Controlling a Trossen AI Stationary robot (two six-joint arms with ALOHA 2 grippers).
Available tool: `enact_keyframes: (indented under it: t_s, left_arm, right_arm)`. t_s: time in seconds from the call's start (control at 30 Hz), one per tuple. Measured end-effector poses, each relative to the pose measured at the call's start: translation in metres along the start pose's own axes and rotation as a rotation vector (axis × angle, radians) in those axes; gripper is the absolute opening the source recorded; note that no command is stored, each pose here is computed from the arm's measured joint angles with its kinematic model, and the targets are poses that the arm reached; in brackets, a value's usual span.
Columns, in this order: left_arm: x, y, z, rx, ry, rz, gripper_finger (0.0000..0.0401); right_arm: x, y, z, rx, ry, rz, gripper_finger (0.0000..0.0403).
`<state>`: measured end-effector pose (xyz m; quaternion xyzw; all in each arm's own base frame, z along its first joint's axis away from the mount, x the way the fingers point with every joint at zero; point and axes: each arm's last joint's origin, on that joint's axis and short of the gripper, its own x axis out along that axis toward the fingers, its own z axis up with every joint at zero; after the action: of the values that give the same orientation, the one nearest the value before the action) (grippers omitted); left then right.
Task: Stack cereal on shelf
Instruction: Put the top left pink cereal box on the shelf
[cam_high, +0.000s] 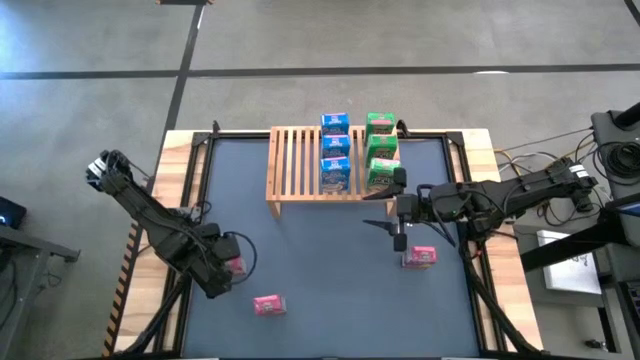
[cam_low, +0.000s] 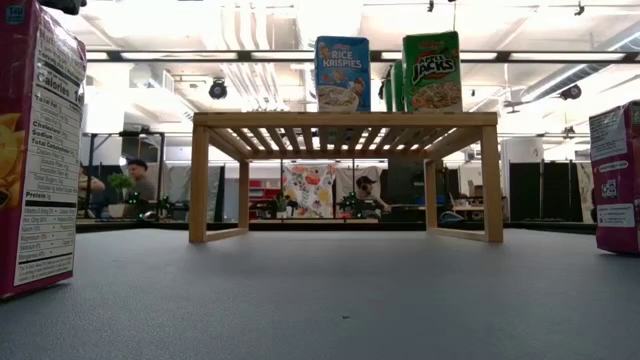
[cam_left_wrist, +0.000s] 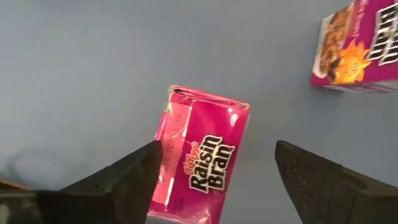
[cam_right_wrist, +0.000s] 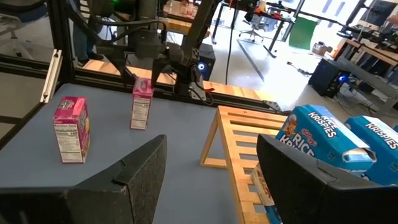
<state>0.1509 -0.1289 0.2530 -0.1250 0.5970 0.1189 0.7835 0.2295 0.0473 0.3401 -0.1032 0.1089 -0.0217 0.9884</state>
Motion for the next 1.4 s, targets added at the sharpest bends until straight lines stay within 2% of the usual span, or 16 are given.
enact_keyframes:
  t_s: [0.23,0.57,0.93,1.13,1.4]
  left_arm:
    - [0.000,0.004,-0.002,-0.021,0.016,0.048,0.0332]
    - [-0.012,0.003,0.002,-0.051,-0.003,0.040,0.0333]
    - [0.014,0.008,-0.009,-0.024,0.086,0.107,0.0324]
    - [0.021,0.008,-0.011,0.001,0.102,0.089,0.0303]
    - [0.022,0.007,-0.010,0.032,0.095,0.073,0.0232]
  right_arm:
    - [0.000,0.000,0.000,0.000,0.001,0.000,0.0238]
    - [0.003,0.001,-0.001,-0.001,0.006,-0.015,0.0238]
    - [0.007,0.002,-0.003,-0.006,0.021,-0.013,0.0238]
    - [0.007,0.002,-0.003,-0.007,0.021,-0.013,0.0238]
    - [0.007,0.002,-0.002,-0.004,0.011,-0.014,0.0238]
